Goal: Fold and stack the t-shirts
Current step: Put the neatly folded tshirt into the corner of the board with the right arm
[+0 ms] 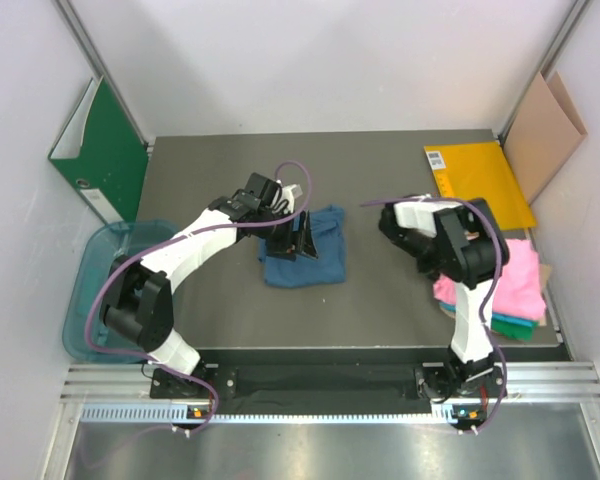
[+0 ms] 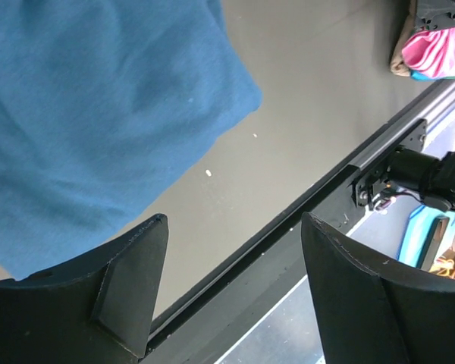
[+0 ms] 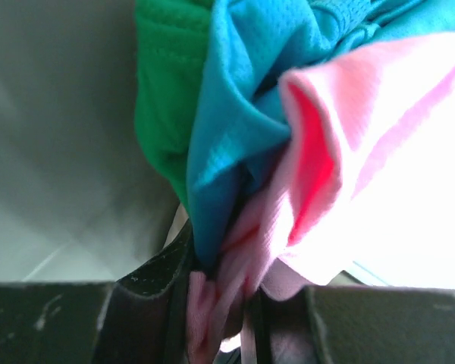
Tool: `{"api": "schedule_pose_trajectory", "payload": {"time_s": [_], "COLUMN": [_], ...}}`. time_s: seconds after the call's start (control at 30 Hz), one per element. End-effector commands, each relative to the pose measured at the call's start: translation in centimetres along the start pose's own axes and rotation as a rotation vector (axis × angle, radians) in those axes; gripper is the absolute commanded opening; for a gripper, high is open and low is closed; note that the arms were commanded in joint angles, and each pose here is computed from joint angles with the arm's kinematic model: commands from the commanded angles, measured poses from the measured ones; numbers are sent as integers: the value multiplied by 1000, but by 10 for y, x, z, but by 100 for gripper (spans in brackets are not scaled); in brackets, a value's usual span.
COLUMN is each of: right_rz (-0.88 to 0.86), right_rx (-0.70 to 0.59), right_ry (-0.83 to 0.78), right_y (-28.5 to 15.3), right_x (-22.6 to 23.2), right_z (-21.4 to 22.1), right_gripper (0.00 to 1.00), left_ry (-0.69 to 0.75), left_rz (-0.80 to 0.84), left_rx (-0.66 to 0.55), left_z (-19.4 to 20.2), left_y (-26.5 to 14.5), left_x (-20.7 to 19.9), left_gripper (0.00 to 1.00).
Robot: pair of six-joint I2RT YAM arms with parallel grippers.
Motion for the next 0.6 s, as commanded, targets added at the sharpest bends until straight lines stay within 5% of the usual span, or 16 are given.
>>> {"api": "schedule_pose_trajectory", "payload": {"time_s": [0.0,0.2,0.47,0.57], "right_rz": [-321,-427,-478,-533], "right_rx": [-37,-120,-96,-131], "right_ry": [63,-75,-79,-62], "right_y": [-74,-150,-159,-181], "right_x": [87,141,149,133], "right_z": [-7,11,24,22], "right_gripper": [0,0,1,22], "left_ry": [43,39,41,47], "left_rz": [-28,-51,-89,-133], "left_rx": [-51,-46,-53,-63], "left_z": [-12,-10,-7,-7], "left_y": [-18,-20,-30,-37], "left_x": [-7,-4,-3,0], "left_gripper": [76,76,82,89]}}
Point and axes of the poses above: each gripper's point midway between its finger pads, its own y axis out along the fingers, its own x axis along the line the jaws close on, z = x × y, the point moved 3 cm from there along -y, back along the fingers, and after that the axes turned 14 degrees about y, right-handed, at the moved point
